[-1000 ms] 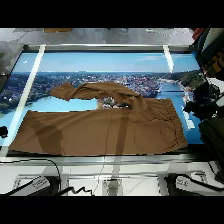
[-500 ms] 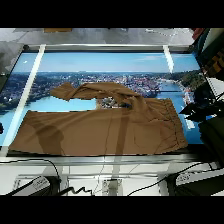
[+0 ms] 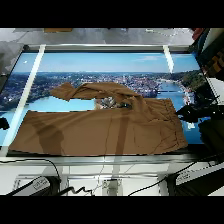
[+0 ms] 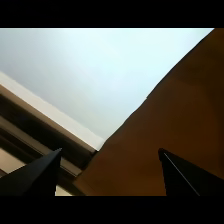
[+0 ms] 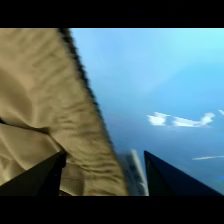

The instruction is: Fold the clothes and pants, and hang the long-sleeved shirts on hangers.

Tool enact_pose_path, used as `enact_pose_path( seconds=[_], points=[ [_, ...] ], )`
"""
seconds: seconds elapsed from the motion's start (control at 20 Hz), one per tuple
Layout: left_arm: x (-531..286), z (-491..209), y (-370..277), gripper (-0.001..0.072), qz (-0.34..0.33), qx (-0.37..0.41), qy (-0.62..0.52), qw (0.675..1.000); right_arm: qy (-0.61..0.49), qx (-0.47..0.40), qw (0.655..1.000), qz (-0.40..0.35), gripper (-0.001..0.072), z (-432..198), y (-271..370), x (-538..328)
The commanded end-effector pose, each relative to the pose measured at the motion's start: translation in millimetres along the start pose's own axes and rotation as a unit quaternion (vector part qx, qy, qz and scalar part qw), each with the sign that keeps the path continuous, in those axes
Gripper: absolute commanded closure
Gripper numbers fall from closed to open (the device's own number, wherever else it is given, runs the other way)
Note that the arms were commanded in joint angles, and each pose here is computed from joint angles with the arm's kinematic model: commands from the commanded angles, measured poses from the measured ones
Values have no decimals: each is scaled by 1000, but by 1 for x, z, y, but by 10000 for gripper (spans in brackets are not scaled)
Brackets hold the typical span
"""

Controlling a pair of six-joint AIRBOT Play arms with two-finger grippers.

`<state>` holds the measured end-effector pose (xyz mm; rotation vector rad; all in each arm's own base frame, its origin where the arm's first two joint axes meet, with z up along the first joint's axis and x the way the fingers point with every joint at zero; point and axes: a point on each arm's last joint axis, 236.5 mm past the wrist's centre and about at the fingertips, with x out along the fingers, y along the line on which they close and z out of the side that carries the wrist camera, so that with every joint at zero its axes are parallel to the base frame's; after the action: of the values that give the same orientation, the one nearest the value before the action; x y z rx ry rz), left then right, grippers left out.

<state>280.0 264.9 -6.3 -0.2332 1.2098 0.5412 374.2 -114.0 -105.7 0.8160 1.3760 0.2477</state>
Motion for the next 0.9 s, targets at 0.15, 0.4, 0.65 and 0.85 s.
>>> enact_pose_path(
  seconds=[0.15, 0.4, 0.65, 0.85],
  points=[
    [-6, 29, -70, 13, -40, 4, -46, 998, 46, -21, 996, 68, 164, -17, 11, 21],
    [-2, 41, -137, 14, -95, -35, -62, 993, 73, -79, 992, 70, 247, -24, 30, 37],
    [14, 25, -219, 14, -237, -105, 7, 966, 60, -130, 988, 58, 565, -13, 41, 48],
    [27, 42, -251, 14, -291, -110, 4, 950, 41, -146, 987, 52, 679, 0, 48, 36]
  ],
)
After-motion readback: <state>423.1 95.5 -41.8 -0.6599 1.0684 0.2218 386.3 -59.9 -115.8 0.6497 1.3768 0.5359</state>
